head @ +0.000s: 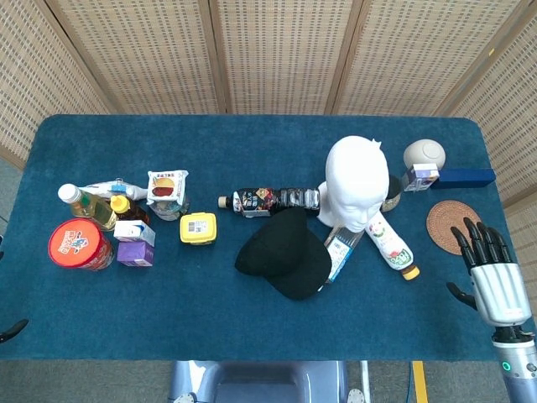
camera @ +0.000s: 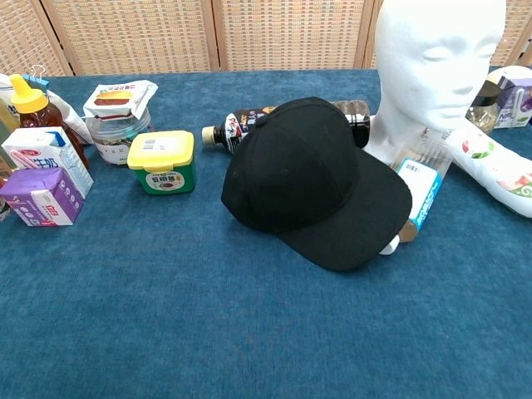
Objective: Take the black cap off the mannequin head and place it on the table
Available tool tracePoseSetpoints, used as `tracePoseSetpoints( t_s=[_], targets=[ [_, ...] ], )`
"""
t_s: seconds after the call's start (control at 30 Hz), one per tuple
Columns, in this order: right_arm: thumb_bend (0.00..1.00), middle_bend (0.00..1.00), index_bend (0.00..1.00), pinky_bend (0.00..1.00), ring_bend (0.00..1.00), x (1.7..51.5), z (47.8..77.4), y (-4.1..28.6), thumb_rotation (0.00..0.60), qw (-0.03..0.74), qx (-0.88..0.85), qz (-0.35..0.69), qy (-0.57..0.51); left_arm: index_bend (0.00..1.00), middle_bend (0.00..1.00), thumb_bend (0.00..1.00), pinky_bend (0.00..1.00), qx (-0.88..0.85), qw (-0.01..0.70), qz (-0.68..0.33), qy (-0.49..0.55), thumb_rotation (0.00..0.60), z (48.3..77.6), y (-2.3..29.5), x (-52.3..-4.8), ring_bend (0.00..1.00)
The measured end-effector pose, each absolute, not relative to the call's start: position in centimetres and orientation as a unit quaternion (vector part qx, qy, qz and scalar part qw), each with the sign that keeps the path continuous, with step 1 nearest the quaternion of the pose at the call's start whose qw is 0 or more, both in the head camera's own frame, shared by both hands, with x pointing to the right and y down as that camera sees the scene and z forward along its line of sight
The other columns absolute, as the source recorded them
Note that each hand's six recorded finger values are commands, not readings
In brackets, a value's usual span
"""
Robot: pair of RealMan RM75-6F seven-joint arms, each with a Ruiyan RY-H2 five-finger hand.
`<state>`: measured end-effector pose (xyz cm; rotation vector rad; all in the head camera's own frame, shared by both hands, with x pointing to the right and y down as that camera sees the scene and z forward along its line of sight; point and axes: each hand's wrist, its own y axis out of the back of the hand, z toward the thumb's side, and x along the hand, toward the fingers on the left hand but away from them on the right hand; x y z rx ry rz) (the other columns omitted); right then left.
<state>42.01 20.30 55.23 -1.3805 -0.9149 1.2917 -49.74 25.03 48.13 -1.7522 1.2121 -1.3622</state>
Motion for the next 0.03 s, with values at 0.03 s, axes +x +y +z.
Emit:
tracePoseSetpoints(
  t_s=[0.03],
  targets=[
    [0.0,0.0,0.06,0.08,0.0,41.89,55.28,20.43,0.6,0.498,-0.572,0.534,-0.373,0.0,0.0,0.08,0.0,-0.661,0.302,-0.514,0.456,0.6,48.17,25.02,-49.7,0.0]
  ],
)
